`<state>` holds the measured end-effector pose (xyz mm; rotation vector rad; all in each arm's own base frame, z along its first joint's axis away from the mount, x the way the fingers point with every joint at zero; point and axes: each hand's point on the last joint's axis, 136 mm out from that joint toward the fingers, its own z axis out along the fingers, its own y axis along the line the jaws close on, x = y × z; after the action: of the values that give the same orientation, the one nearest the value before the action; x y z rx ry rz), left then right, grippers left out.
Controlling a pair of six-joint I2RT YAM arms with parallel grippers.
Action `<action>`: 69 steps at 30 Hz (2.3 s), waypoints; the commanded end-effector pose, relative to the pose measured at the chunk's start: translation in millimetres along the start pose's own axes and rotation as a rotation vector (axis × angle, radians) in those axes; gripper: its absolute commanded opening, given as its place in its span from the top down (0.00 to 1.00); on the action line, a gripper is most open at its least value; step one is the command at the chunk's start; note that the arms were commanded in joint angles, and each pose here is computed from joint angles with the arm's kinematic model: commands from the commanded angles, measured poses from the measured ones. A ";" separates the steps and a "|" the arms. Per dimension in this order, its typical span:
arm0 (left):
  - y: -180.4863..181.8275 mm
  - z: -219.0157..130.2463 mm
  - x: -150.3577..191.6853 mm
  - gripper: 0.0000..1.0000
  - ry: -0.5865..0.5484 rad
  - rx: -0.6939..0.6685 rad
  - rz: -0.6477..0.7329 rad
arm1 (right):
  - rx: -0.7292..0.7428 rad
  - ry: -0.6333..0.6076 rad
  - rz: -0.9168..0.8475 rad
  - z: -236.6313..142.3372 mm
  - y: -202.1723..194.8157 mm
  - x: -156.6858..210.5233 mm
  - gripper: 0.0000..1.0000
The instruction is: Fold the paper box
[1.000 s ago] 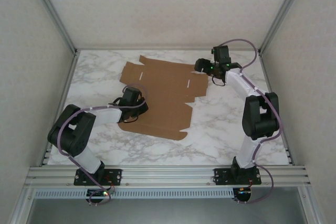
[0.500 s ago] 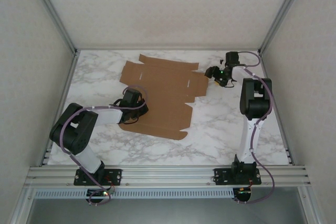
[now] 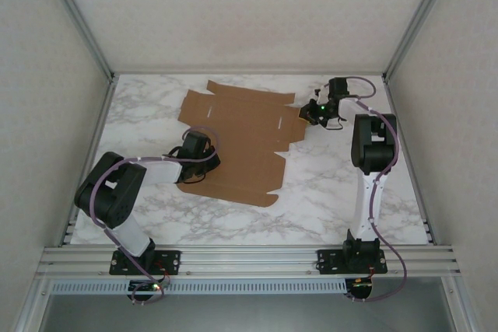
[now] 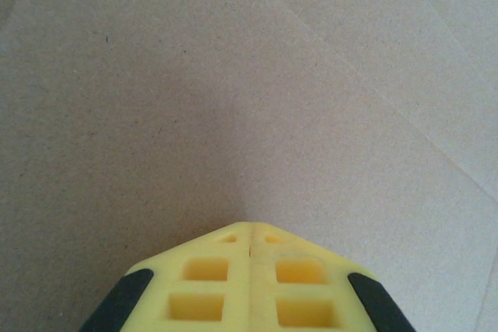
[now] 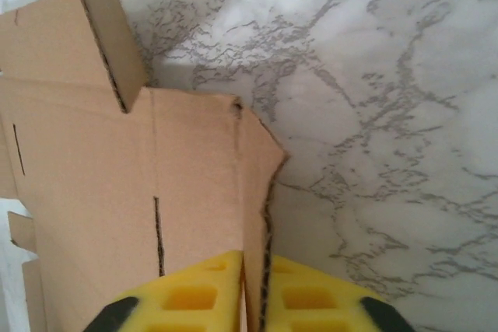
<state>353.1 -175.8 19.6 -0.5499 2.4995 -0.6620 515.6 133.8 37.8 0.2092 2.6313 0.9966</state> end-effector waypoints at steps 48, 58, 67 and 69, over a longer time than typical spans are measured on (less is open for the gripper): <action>-160.5 -55.0 -200.1 0.32 -0.082 0.357 -0.568 | 0.072 -0.851 -1.093 -146.5 167.8 65.6 1.00; -152.2 -54.6 -194.8 0.57 -0.082 0.368 -0.564 | 0.067 -0.838 -1.098 -139.4 166.5 70.5 1.00; -145.4 -75.2 -207.9 0.31 -0.102 0.378 -0.590 | 0.119 -0.842 -1.175 -137.7 167.3 79.2 1.00; -141.5 -74.7 -210.9 0.29 -0.101 0.368 -0.612 | 0.129 -0.843 -1.193 -137.4 168.9 81.3 1.00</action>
<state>521.4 -167.6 212.6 -1.1587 2.0486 -1.2306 400.1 194.3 214.2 -0.6659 1.6100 0.2670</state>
